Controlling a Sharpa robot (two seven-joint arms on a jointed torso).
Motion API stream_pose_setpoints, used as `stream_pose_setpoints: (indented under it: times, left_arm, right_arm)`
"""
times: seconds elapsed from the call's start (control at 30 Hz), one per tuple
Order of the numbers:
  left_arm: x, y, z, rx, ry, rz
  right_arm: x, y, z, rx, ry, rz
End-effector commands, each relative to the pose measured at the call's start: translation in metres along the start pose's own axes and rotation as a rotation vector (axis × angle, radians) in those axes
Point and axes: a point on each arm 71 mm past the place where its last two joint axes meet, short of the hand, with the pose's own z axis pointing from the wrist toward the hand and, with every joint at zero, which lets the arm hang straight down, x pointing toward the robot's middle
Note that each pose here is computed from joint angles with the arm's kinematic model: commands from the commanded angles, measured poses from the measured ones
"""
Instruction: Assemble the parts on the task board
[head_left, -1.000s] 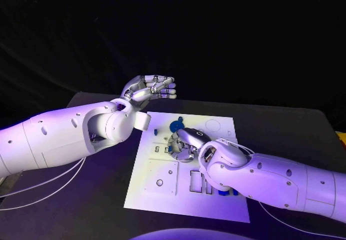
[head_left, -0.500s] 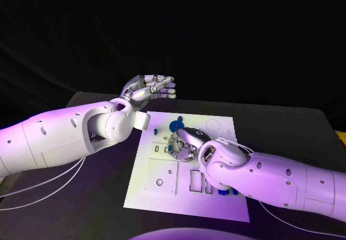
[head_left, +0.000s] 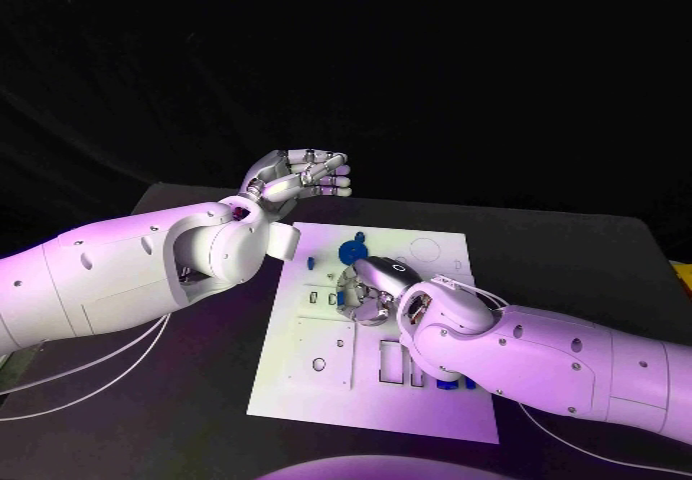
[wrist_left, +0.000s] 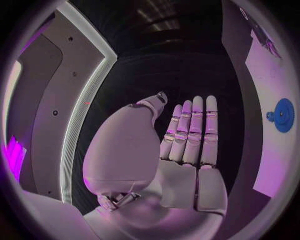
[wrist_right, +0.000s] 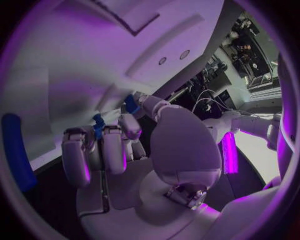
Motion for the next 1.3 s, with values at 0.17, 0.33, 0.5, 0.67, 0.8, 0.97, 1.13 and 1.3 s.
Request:
stream_pose_setpoints:
  times: [0.17,0.33,0.5,0.67,0.8,0.97,1.13,1.3]
  left_arm:
    - [0.0016,-0.0009,0.0004,0.008,0.018,-0.005]
    - [0.0011,-0.0008,0.0005,0.007,0.017,-0.005]
    - [-0.0013,0.0010,0.0010,-0.014,0.023,0.013]
    - [-0.0082,0.0062,0.0017,-0.077,0.073,0.168]
    - [-0.0146,0.0133,0.0015,-0.168,0.117,0.280]
    - [-0.0234,0.0281,-0.0050,-0.372,0.249,0.508]
    - [-0.0292,0.0378,-0.0100,-0.544,0.322,0.722]
    - [-0.0281,0.0358,-0.0055,-0.664,0.358,0.970]
  right_arm:
    - [-0.001,0.002,0.000,-0.024,-0.018,-0.006]
    - [-0.003,0.002,-0.001,-0.035,-0.044,0.004]
    - [-0.010,-0.001,-0.010,-0.060,-0.118,0.039]
    - [-0.032,-0.011,-0.025,-0.166,-0.195,0.183]
    - [-0.048,-0.021,-0.038,-0.201,-0.204,0.285]
    - [-0.072,-0.040,-0.058,-0.174,-0.212,0.420]
    - [-0.096,-0.064,-0.078,-0.115,-0.245,0.482]
    - [-0.116,-0.091,-0.088,-0.040,-0.292,0.516]
